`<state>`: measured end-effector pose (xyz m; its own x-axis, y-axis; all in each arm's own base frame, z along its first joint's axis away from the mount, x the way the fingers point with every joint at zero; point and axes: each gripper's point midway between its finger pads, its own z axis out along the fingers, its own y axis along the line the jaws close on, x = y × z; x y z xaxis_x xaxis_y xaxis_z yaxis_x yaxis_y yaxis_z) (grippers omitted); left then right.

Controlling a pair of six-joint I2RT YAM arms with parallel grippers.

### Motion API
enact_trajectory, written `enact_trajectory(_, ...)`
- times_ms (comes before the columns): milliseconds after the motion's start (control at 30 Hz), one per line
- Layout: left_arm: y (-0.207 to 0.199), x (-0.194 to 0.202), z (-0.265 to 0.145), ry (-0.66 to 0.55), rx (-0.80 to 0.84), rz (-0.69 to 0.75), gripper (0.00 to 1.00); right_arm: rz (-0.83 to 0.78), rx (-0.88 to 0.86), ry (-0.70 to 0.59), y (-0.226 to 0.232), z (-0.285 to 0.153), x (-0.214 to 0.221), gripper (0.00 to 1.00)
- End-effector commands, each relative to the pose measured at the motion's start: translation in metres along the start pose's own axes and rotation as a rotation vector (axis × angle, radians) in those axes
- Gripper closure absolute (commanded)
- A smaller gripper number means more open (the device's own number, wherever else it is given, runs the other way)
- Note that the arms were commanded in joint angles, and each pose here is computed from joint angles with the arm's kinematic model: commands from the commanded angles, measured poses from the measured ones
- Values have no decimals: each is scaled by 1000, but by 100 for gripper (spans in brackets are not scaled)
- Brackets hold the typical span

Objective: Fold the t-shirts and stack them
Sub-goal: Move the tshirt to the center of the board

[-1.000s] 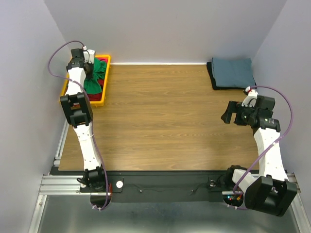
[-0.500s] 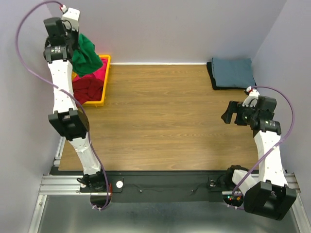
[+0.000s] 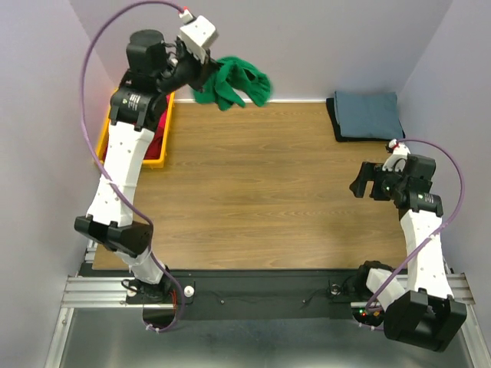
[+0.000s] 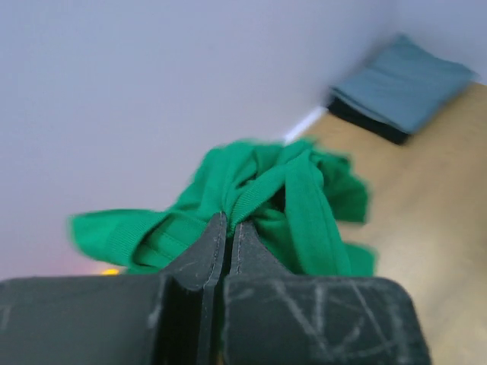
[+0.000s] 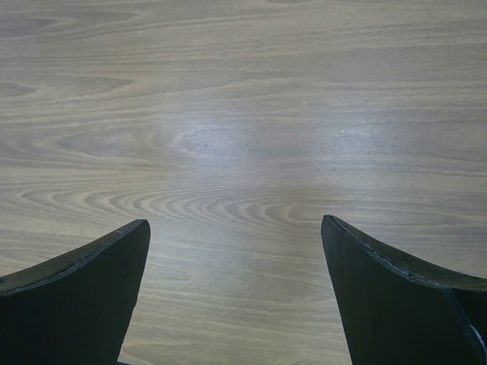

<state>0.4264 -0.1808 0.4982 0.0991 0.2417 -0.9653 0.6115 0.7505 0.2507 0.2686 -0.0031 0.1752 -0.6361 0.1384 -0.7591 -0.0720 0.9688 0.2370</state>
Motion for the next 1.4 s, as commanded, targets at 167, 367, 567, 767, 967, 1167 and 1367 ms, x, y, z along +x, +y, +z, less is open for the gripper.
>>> enact_trajectory(167,-81,160,-29,321,260,-38,29,-94,15,5,-4,-8,-29,0)
enact_trajectory(367,-108,260,-79,468,310,-65,4,-127,-131,102,15,-5,-22,0)
enact_trajectory(567,-136,307,-103,564,391,-84,10,-81,-321,232,39,16,6,7)
enact_trajectory(767,-156,363,-109,658,416,-100,14,-235,-372,370,79,51,39,17)
enact_trajectory(967,-165,380,-93,670,439,-103,14,-299,-385,448,102,100,53,18)
enact_trajectory(1167,-183,349,-66,604,514,-144,23,-274,-396,514,116,139,61,38)
enact_trajectory(1367,-222,317,-53,562,603,-228,32,-221,-395,574,117,153,79,45)
